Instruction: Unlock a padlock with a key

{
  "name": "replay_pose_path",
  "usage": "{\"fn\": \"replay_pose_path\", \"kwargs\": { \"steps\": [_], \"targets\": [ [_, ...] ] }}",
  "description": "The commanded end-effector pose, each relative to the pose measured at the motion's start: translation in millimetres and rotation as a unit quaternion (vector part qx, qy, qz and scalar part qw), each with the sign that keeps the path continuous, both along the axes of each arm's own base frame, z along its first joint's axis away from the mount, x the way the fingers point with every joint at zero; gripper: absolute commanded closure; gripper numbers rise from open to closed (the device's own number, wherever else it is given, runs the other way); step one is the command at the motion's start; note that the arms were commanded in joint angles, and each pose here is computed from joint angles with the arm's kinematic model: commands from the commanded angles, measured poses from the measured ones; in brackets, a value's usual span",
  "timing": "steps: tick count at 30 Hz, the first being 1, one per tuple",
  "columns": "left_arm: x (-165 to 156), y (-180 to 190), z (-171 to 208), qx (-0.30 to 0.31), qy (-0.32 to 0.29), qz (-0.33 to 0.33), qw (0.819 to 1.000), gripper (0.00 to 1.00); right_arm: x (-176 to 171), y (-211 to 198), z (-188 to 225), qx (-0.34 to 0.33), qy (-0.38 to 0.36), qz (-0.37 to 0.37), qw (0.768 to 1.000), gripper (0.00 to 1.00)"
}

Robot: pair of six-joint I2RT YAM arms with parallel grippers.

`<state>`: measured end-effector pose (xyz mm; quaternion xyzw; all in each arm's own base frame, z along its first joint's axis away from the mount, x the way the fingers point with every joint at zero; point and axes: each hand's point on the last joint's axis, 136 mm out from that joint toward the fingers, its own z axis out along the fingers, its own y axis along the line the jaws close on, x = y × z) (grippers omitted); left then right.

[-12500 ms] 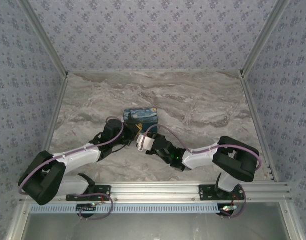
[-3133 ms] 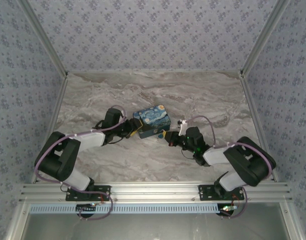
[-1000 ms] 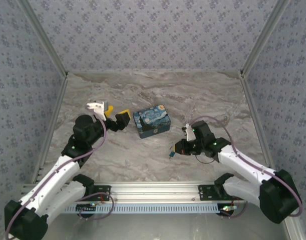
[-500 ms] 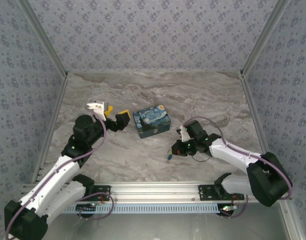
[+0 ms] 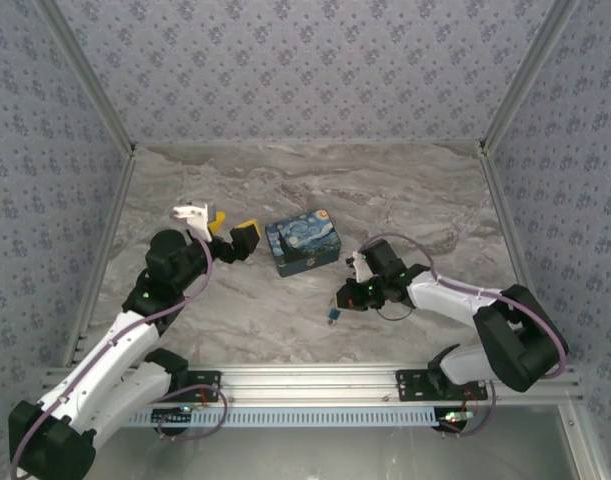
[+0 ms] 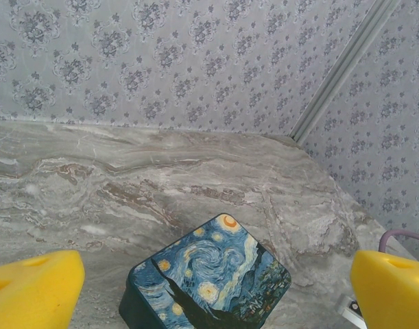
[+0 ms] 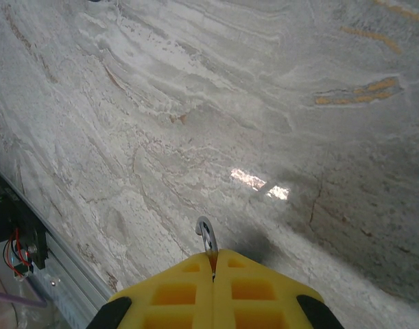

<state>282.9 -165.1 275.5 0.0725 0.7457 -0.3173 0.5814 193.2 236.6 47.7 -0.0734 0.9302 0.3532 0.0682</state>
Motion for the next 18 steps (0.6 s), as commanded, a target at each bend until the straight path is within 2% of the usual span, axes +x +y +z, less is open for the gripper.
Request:
{"fn": "replay_pose_path", "kwargs": {
  "steps": [1,18],
  "targets": [
    [-2,1,2,0.005,-0.007,0.001,1.000,0.01,6,9,6,0.013,-0.008,0.009,1.000,0.99],
    [-2,2,1,0.009,-0.004,0.002,1.000,0.01,10,12,-11,0.006,0.005,0.011,1.000,0.97]
  ]
}}
